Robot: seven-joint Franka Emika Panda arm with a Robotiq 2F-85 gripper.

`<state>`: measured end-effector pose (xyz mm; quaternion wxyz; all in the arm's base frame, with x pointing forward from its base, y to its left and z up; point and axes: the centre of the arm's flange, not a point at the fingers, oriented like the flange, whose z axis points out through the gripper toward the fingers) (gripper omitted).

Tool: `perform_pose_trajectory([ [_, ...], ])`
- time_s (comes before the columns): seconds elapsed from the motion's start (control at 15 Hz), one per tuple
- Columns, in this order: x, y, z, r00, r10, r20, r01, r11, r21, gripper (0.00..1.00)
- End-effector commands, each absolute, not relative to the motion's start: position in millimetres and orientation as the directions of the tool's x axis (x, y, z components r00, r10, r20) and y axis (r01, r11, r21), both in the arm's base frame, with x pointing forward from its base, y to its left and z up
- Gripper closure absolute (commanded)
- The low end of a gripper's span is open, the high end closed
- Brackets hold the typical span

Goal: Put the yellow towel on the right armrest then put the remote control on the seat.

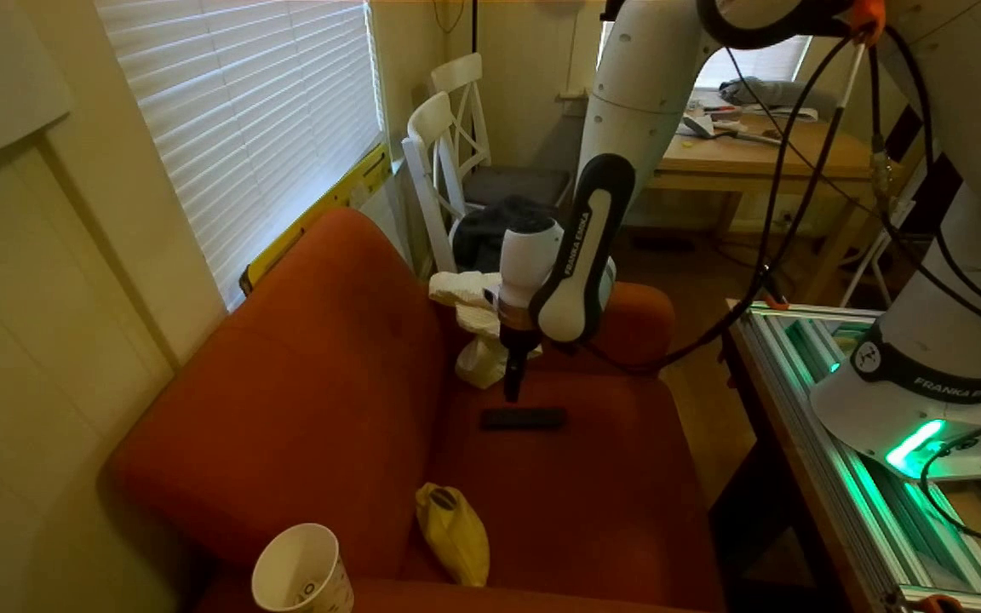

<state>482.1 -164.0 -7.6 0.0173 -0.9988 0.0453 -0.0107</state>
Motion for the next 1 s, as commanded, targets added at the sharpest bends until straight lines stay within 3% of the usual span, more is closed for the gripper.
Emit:
perform_pose_trajectory([
  [0.0, 471, -161, 26, 0.996, -0.091, -0.020, -0.092, -0.995, -0.034, 0.00],
  [0.93, 463, -157, 72, 0.998, -0.069, 0.016, -0.069, -0.997, 0.019, 0.00],
])
